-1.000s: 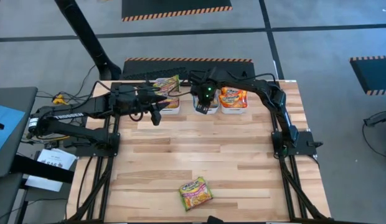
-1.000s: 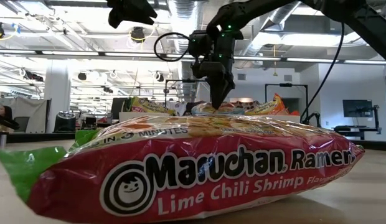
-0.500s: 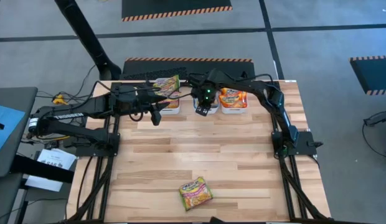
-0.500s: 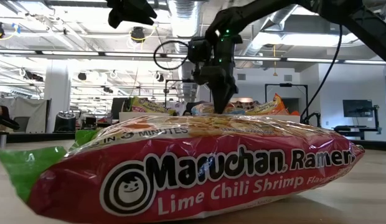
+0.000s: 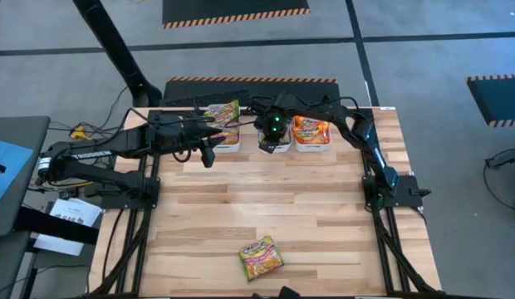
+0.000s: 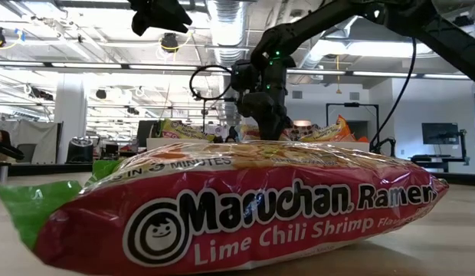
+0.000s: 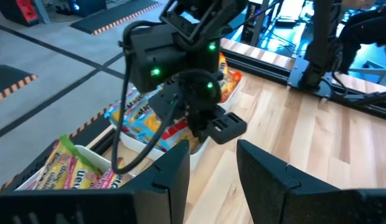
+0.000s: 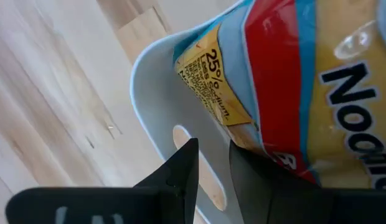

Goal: Sort Maruchan noodles
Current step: Put the blue noodle pack into the middle white bin

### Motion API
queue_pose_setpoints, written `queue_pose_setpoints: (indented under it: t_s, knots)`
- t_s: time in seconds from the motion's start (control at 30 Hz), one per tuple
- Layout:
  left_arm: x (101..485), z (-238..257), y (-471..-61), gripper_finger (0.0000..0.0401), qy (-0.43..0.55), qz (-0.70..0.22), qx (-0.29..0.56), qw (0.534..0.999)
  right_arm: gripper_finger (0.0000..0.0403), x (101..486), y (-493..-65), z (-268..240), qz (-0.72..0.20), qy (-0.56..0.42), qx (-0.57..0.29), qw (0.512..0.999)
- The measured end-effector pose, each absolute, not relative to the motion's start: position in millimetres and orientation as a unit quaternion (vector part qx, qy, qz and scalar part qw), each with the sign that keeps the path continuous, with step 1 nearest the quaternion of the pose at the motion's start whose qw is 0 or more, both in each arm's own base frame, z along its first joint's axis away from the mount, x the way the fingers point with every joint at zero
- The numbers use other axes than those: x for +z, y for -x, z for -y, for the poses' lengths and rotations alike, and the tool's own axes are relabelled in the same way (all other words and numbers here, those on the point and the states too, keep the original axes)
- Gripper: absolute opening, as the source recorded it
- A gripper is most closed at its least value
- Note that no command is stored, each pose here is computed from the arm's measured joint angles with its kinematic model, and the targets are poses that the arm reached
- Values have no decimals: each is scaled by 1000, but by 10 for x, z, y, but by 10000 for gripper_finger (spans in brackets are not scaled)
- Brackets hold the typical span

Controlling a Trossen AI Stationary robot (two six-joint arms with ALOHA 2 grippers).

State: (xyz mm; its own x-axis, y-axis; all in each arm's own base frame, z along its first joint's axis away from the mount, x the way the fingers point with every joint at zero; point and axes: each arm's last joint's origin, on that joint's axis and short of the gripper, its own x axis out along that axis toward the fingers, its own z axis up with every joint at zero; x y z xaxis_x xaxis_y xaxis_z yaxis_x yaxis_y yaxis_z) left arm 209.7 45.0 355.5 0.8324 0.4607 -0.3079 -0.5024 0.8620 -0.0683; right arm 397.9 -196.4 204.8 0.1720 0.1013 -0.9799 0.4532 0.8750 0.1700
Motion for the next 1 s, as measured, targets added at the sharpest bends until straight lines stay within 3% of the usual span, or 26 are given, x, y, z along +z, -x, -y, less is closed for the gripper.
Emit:
queue_pose_setpoints:
  t_s: [0.47,0.77,1.0]
  knots:
    - [3551,-455,-2094,117,72,-144,260,952,116,2680,-3789,1805,-588,-206,-115,774]
    - [3553,-468,-2087,117,67,-141,284,946,116,3174,-3612,2119,-463,-162,-193,850]
    - [3555,-478,-2080,117,74,-135,306,939,116,2999,-3516,2466,-467,-185,-223,835]
